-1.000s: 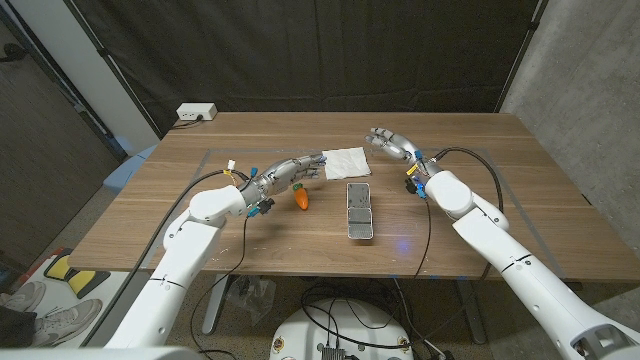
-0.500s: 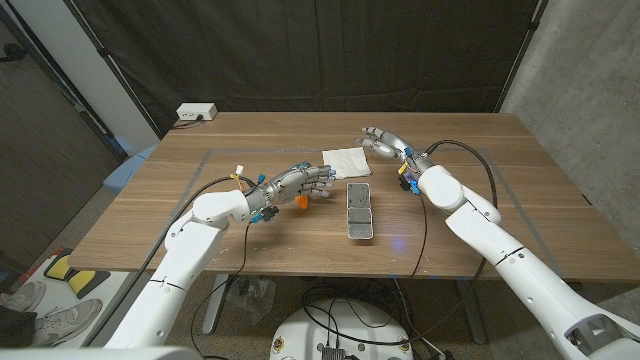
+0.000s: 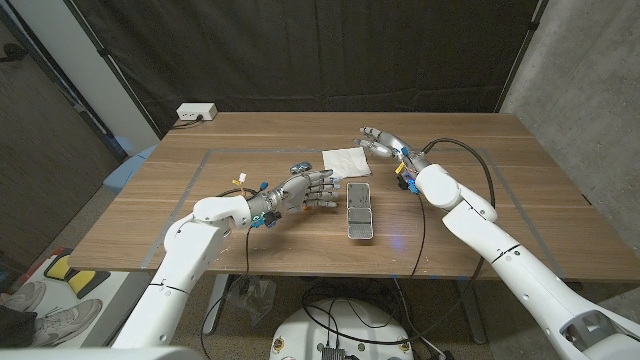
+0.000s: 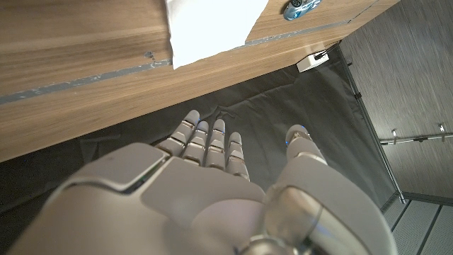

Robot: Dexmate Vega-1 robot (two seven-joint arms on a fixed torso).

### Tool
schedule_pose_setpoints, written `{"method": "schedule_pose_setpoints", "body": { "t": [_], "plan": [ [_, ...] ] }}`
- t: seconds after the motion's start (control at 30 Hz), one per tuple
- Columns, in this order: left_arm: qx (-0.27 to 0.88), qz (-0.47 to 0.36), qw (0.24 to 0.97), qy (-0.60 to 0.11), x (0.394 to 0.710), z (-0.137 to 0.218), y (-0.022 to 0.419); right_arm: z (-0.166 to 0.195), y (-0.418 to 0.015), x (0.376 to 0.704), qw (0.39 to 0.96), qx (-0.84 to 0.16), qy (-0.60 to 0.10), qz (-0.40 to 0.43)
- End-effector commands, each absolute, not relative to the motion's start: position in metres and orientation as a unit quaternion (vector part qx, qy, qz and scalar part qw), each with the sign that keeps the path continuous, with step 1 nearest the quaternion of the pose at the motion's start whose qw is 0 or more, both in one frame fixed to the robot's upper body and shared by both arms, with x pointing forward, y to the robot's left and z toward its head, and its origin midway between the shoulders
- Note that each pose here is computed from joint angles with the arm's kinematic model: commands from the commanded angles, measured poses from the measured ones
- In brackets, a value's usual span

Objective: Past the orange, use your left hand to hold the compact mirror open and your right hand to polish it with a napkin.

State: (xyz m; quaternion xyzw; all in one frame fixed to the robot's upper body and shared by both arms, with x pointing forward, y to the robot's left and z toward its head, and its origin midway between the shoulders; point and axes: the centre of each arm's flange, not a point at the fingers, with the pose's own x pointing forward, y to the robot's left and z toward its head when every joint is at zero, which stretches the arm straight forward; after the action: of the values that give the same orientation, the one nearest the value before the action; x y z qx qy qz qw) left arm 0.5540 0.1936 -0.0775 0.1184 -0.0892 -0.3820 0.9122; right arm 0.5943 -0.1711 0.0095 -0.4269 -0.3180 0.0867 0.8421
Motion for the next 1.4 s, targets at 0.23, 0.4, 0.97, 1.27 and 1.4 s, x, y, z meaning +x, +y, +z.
{"method": "schedule_pose_setpoints", "body": {
  "t": [0.23, 0.4, 0.97, 1.27, 1.4],
  "plan": [
    [0.055, -0.354, 0.933, -0.029, 0.525, -0.077, 0.2, 0.009, -0.17, 0.594, 0.839, -0.432, -0.321, 0.086],
    [0.053, -0.338, 0.94, -0.007, 0.52, -0.078, 0.203, 0.008, -0.17, 0.593, 0.838, -0.433, -0.321, 0.087],
    [0.117, -0.34, 0.93, 0.074, 0.513, -0.075, 0.204, 0.005, -0.174, 0.595, 0.84, -0.427, -0.321, 0.09],
    [0.145, -0.357, 0.917, 0.107, 0.509, -0.073, 0.207, 0.002, -0.176, 0.593, 0.842, -0.426, -0.32, 0.087],
    [0.151, -0.366, 0.911, 0.117, 0.509, -0.073, 0.207, 0.001, -0.176, 0.592, 0.842, -0.425, -0.32, 0.088]
  ]
}}
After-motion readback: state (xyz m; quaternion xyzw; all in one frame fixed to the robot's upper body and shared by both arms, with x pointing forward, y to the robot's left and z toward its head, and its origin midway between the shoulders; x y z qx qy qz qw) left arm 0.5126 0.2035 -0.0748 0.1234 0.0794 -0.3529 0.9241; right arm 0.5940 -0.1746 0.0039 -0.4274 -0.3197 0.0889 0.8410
